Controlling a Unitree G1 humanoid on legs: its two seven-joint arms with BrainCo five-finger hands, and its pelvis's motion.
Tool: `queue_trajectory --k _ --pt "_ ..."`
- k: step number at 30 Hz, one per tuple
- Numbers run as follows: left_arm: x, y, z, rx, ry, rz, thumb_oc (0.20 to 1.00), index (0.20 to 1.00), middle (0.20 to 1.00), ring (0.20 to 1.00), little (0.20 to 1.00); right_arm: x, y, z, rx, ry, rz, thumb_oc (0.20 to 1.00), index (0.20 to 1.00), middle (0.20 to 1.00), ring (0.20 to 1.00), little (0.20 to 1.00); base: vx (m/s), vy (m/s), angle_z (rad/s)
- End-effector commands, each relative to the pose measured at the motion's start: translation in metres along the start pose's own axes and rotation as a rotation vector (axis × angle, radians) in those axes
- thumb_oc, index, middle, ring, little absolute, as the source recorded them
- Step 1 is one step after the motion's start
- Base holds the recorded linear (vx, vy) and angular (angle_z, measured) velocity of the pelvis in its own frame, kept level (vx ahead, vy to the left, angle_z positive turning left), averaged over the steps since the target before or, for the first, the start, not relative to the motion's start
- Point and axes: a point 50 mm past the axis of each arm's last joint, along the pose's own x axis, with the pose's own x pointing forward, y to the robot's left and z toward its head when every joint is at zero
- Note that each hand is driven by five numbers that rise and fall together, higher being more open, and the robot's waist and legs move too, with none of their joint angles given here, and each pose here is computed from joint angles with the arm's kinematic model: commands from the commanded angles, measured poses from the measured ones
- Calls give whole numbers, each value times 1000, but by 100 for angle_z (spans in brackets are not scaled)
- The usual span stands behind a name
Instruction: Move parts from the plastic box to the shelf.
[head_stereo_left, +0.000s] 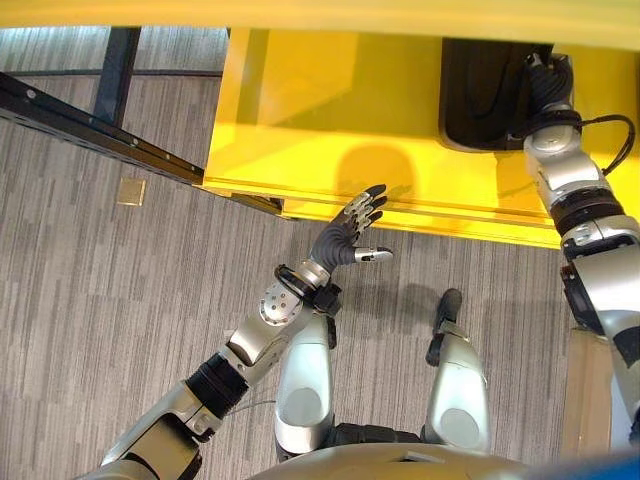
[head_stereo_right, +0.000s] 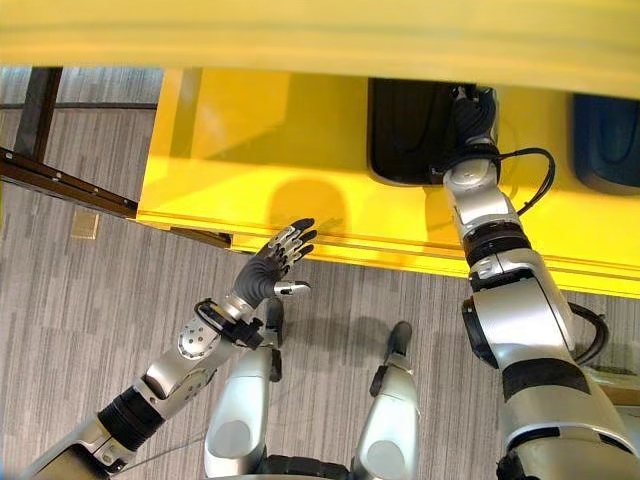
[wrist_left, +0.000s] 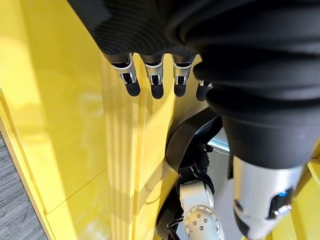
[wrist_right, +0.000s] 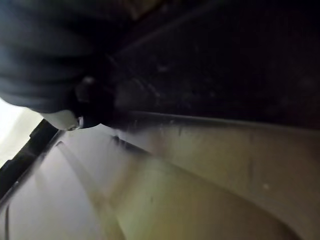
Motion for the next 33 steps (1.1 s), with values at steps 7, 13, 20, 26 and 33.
queue_trajectory --k 7,13,20,26,33 --pt "2 -19 15 -19 -116 -47 1000 1000 1000 1000 1000 6 -14 5 -89 -10 -56 200 200 200 200 200 0 0 0" --pt "1 -20 13 -22 -118 -44 1000 1000 1000 1000 1000 7 -17 5 -122 -9 -76 200 200 200 200 200 0 0 0" --pt "0 -20 13 -28 -118 -43 1000 1000 1000 1000 1000 10 -26 7 -151 -4 -128 200 200 200 200 200 0 0 0" --pt "-1 -23 11 -32 -113 -47 1000 1000 1000 1000 1000 11 -31 11 -191 -26 -146 200 200 200 200 200 0 0 0" --pt "-2 -23 12 -32 -127 -36 1000 1000 1000 1000 1000 13 -37 13 -255 -50 -166 200 200 200 200 200 2 8 -2"
